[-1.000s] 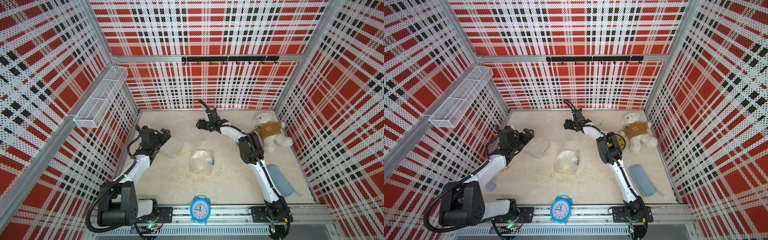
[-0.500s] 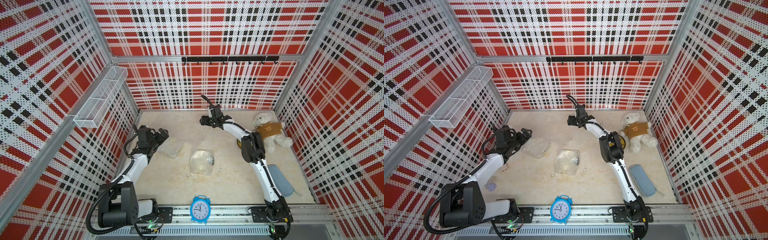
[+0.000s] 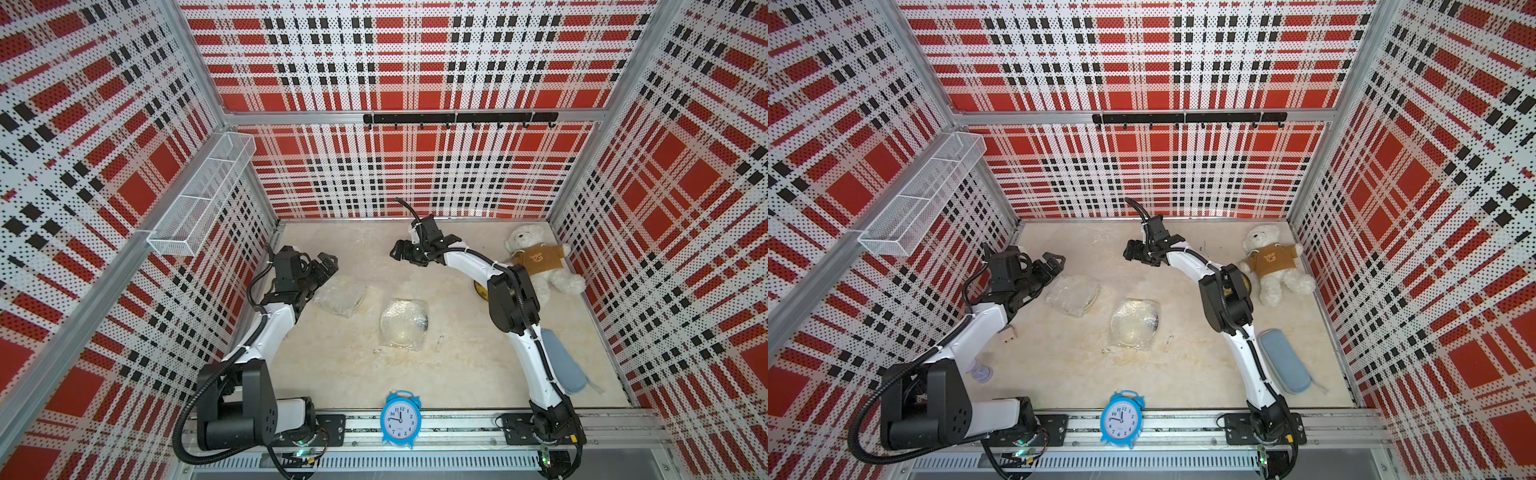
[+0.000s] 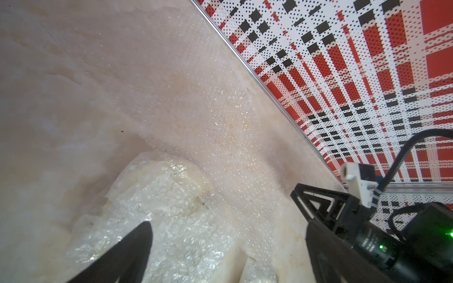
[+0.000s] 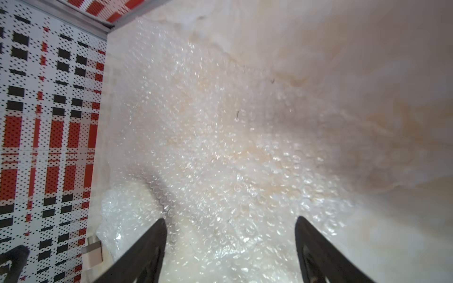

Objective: Unpack dinner plates from bubble wrap
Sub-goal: Adjust the bubble wrap at the center of the board.

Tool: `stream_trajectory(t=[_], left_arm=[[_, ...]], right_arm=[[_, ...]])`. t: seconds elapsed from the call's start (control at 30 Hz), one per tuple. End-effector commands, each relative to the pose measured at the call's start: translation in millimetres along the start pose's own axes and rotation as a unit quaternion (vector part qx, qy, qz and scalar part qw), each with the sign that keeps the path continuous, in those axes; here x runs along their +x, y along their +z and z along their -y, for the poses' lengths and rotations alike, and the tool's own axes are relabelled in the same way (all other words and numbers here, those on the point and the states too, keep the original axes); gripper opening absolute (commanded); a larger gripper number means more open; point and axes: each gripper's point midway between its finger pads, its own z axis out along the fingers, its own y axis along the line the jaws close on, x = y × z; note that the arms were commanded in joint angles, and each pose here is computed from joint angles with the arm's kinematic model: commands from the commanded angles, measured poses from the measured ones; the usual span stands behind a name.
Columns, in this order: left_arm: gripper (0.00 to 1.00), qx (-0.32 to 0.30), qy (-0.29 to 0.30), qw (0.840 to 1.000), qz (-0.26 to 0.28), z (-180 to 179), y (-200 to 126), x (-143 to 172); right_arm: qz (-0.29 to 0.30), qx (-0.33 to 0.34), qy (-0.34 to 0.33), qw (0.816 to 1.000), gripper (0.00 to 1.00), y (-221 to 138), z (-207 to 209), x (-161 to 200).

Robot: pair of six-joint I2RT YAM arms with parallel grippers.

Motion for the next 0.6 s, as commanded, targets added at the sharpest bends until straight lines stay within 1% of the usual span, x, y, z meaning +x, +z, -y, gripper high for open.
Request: stream_trajectory(t=[0.0,0.37,0.5,0.57], left_arm=[[0.99,0.003,0.004,1.000,0.005,3.9,-1.2,-8.3],[0.99,0.003,0.002,1.000,-0.001,1.7,1.9,-8.0],[1.00,0.001,0.001,1.000,0.000,-1.0,1.6,-9.3],[0.99,0.000,-0.001,1.000,-0.001,-2.5,1.6,-8.6]], right_arm=[[-0.013,-0.002,0.012,1.000,0.84,11.2,-2.5,11.6],[-0.043,0.061,0.027,0.997,0.84,37.0,32.3,30.8],[-0.044,0.081,0.025,0.995,0.84,45.0,43.3,32.0],[-0.035,0.099,0.020,0.994,0.84,47.9,51.6,28.8]])
